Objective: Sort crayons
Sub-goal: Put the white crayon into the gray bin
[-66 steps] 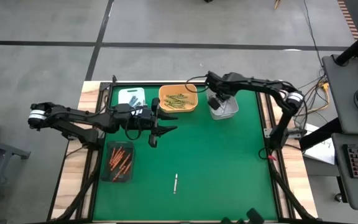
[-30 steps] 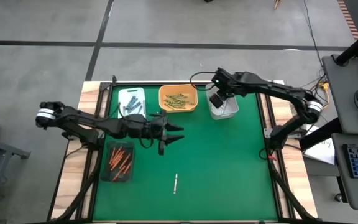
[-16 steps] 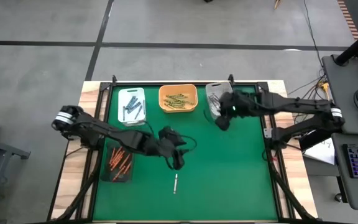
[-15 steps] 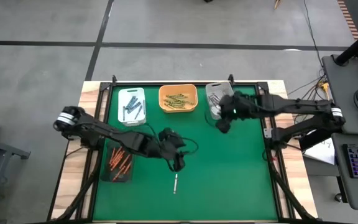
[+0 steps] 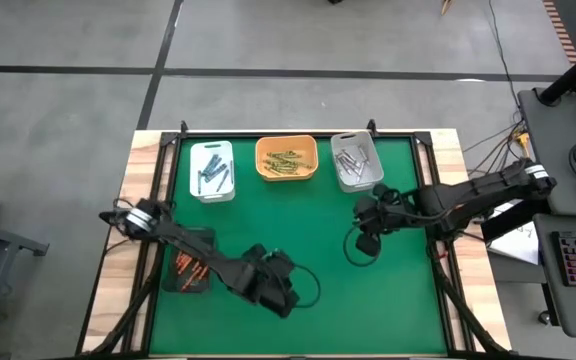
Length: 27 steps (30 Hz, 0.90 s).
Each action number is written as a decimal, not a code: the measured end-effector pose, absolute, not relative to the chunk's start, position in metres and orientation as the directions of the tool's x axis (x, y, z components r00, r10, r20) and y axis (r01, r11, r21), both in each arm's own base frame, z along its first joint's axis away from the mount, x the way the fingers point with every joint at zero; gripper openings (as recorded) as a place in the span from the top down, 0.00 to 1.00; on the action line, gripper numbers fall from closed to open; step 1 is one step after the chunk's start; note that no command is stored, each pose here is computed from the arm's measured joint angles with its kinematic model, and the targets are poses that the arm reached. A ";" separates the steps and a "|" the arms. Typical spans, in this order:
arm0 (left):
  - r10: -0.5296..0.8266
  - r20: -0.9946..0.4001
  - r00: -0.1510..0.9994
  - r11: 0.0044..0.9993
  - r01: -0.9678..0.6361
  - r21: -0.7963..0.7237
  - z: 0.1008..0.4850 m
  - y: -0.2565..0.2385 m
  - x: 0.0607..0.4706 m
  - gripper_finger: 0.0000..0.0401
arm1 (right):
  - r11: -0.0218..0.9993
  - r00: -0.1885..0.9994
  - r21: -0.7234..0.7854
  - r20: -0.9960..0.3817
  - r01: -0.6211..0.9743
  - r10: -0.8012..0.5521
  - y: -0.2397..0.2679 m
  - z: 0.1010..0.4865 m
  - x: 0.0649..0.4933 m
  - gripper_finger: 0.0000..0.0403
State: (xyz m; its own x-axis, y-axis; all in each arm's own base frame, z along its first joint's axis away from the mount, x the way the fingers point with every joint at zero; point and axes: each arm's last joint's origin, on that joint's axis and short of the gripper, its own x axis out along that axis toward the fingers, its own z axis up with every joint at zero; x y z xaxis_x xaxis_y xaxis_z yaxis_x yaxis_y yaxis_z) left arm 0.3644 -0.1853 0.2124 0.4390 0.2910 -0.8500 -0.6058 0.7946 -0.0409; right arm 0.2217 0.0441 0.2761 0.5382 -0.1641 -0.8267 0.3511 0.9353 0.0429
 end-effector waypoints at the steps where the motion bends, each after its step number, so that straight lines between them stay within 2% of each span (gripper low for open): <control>1: 0.304 -0.841 0.447 0.798 -0.602 -0.031 0.208 -0.192 0.365 0.64 | 0.937 0.542 0.045 -0.825 0.345 -0.160 0.046 0.275 0.222 0.84; 11: 0.434 -0.724 0.536 0.827 -0.556 0.084 0.182 -0.247 0.350 0.64 | 0.951 0.585 0.069 -0.801 0.301 -0.127 0.056 0.276 0.224 0.84; 15: 0.506 -0.627 0.592 0.827 -0.539 0.158 0.171 -0.267 0.333 0.64 | 0.957 0.585 0.060 -0.802 0.284 -0.123 0.061 0.274 0.223 0.84; 19: 0.524 -0.579 0.624 0.818 -0.558 0.139 0.166 -0.277 0.323 0.64 | 0.959 0.595 0.044 -0.792 0.280 -0.137 0.064 0.274 0.222 0.84; 27: 0.556 -0.565 0.609 0.789 -0.601 0.129 0.135 -0.279 0.330 0.64 | 0.961 0.612 0.051 -0.780 0.273 -0.133 0.065 0.275 0.224 0.84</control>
State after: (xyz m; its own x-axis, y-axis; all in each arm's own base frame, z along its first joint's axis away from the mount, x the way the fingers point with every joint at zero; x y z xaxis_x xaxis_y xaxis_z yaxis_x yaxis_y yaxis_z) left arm 0.3298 -0.2789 0.1348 0.6090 0.5563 -0.5654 -0.6007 0.7889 0.1292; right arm 0.2237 0.0651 0.2750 0.6118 -0.1326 -0.7798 0.2728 0.9607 0.0508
